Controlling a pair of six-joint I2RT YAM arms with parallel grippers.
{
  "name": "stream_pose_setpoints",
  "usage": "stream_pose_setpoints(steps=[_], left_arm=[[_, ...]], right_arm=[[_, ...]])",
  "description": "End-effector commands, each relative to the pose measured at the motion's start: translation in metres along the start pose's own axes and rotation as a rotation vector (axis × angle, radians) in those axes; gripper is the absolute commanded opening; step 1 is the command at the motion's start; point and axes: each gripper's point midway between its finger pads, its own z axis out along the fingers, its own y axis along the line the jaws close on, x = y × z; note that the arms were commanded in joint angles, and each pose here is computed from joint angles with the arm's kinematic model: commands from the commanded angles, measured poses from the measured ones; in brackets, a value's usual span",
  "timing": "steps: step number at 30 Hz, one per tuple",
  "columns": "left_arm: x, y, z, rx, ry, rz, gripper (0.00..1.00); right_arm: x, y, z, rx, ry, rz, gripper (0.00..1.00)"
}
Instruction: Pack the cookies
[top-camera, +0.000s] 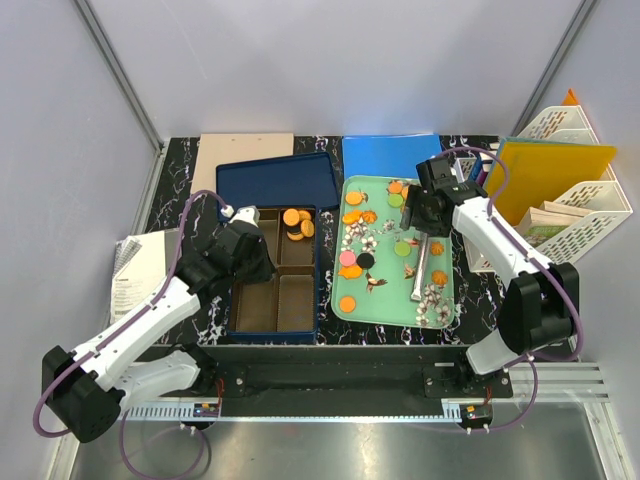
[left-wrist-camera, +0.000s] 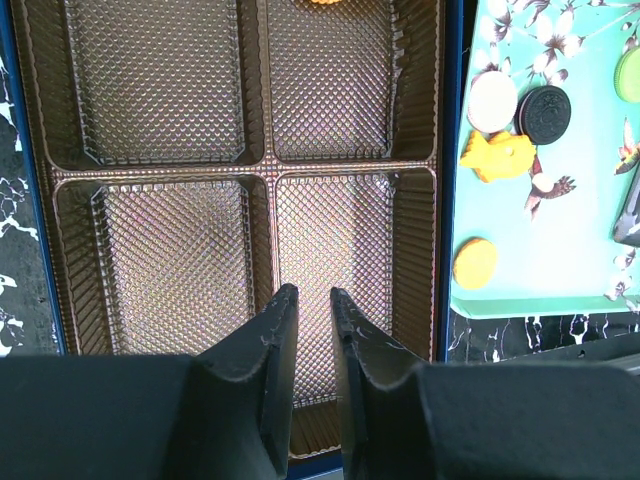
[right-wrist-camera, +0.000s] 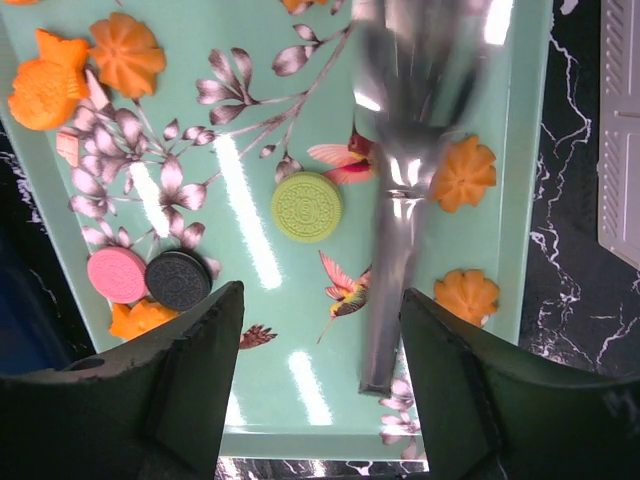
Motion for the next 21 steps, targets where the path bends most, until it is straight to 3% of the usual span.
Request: stream_pose_setpoints(steps=[1, 6, 12, 13, 15, 16, 18, 19, 21], left_arm=[[-0.011, 0.001, -0.001, 0.002, -0.044, 0.011, 0.23], [-0.033, -0.002, 0.000, 0.008, -0.068, -0.032, 0.28], [-0.088, 0.007, 0.011, 0.007, -0.158, -0.212, 0.43], [-0.100, 0.016, 0.011, -0.021, -0.190, -0.244, 0.60], [-0.126, 0.032, 0.013, -0.105, -0.256, -0.287, 0.75], [-0.138, 0.046, 0.014, -0.146, -0.277, -0.315, 0.99], [-0.169, 0.053, 0.008, -0.179, -0.318, -0.325, 0.99], [-0.167, 0.074, 0.024, -0.258, -0.253, -0.348, 0.99], [-0.201, 0.078, 0.020, -0.278, -0.280, -0.374, 0.99]], right_arm=[[-0.022, 0.027, -0.034, -0.179, -0.098, 0.029, 0.71], [-0.033, 0.077, -0.065, -0.465, -0.124, 0.029, 0.70], [-0.051, 0.094, -0.089, -0.560, -0.178, -0.023, 0.70], [-0.052, 0.096, -0.090, -0.552, -0.187, -0.029, 0.70], [-0.047, 0.113, -0.093, -0.579, -0.176, -0.044, 0.70], [-0.042, 0.121, -0.093, -0.605, -0.155, -0.044, 0.69], [-0.029, 0.143, -0.093, -0.676, -0.117, -0.051, 0.69], [-0.025, 0.148, -0.090, -0.689, -0.109, -0.048, 0.69], [-0.019, 0.156, -0.083, -0.733, -0.105, -0.031, 0.68]])
